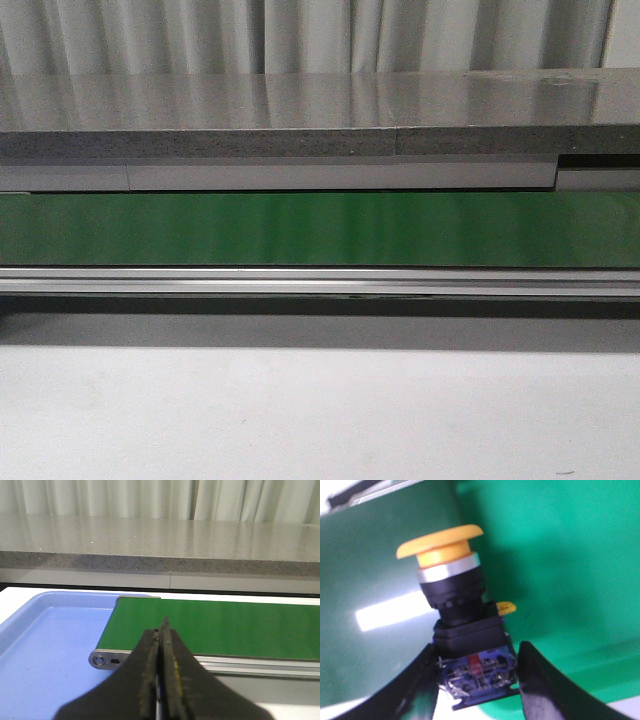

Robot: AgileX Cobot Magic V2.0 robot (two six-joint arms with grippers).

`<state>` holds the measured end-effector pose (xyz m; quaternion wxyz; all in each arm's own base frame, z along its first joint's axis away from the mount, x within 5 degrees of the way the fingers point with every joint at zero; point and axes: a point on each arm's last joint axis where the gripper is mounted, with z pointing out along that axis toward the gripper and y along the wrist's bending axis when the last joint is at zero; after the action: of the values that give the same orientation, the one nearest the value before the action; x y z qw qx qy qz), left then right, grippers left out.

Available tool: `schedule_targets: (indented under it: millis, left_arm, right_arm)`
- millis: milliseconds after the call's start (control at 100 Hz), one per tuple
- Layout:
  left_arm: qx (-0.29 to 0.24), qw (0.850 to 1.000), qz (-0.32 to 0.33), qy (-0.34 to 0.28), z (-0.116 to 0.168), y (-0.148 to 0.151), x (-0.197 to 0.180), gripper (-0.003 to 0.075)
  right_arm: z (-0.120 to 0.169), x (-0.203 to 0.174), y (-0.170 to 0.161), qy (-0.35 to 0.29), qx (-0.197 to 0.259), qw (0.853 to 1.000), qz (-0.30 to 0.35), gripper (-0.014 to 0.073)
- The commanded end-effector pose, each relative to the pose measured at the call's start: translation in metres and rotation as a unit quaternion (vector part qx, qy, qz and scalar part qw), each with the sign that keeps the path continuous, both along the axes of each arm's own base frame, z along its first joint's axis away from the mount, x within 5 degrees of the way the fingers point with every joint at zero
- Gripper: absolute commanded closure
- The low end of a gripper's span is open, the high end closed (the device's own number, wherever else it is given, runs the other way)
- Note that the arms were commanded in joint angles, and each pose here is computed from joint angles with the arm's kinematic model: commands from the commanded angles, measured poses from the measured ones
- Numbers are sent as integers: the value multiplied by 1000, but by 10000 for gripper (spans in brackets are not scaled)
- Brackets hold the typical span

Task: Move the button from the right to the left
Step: 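Carry the button with the right gripper onto the green conveyor belt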

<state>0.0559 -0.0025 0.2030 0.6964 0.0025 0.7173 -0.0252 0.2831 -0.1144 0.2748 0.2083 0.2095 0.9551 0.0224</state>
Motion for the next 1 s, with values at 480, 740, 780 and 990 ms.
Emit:
schedule_targets:
  millis: [480, 740, 780, 990]
  left_arm:
    - [-6, 999, 2, -31, -7, 0, 0, 741]
    - [-6, 999, 2, -31, -7, 0, 0, 741]
    - [-6, 999, 2, -31, -7, 0, 0, 741]
    - [-6, 999, 2, -31, -7, 0, 0, 741]
  right_arm:
    - [-12, 18, 43, -31, 18, 999, 18, 381]
    - [-11, 22, 51, -42, 12, 998, 37, -50]
    - [-10, 22, 56, -44, 11, 998, 47, -34]
    - [14, 14, 83, -80, -15, 989, 126, -17]
